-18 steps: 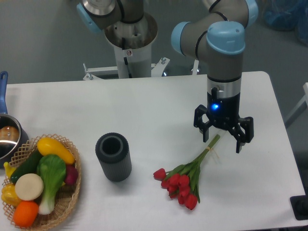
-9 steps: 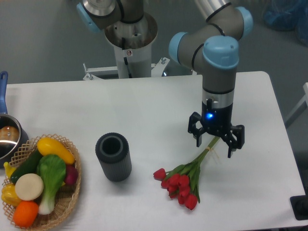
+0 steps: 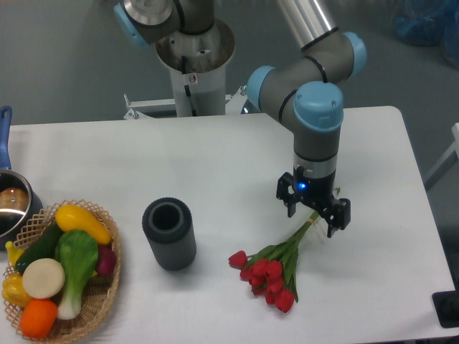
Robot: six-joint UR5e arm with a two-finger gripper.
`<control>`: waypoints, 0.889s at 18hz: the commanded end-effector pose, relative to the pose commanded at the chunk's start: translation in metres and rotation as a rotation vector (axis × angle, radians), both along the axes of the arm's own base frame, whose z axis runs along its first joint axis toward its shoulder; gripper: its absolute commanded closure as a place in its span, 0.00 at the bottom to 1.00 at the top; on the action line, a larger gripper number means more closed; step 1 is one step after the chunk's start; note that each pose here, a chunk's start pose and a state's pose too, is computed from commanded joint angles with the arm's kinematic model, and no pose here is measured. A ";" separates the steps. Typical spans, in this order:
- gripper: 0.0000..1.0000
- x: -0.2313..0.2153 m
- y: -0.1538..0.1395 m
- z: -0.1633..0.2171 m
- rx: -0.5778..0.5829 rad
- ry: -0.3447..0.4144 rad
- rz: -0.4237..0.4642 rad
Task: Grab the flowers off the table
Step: 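Lower the open gripper toward the green tulip stems, then close the gripper around the tulip stems below the blooms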
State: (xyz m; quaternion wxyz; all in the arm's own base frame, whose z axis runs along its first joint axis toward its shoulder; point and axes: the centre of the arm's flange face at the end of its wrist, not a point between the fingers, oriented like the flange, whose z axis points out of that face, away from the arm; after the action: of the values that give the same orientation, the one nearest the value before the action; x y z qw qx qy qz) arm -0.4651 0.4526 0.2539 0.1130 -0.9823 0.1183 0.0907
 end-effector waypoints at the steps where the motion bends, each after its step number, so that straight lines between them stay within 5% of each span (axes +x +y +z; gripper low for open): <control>1: 0.00 -0.002 0.004 -0.005 0.026 -0.027 0.019; 16: 0.00 0.009 0.020 -0.042 0.032 -0.104 -0.008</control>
State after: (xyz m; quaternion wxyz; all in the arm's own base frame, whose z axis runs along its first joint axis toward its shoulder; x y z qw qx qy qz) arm -0.4558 0.4729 0.2114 0.1352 -0.9833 0.1146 0.0408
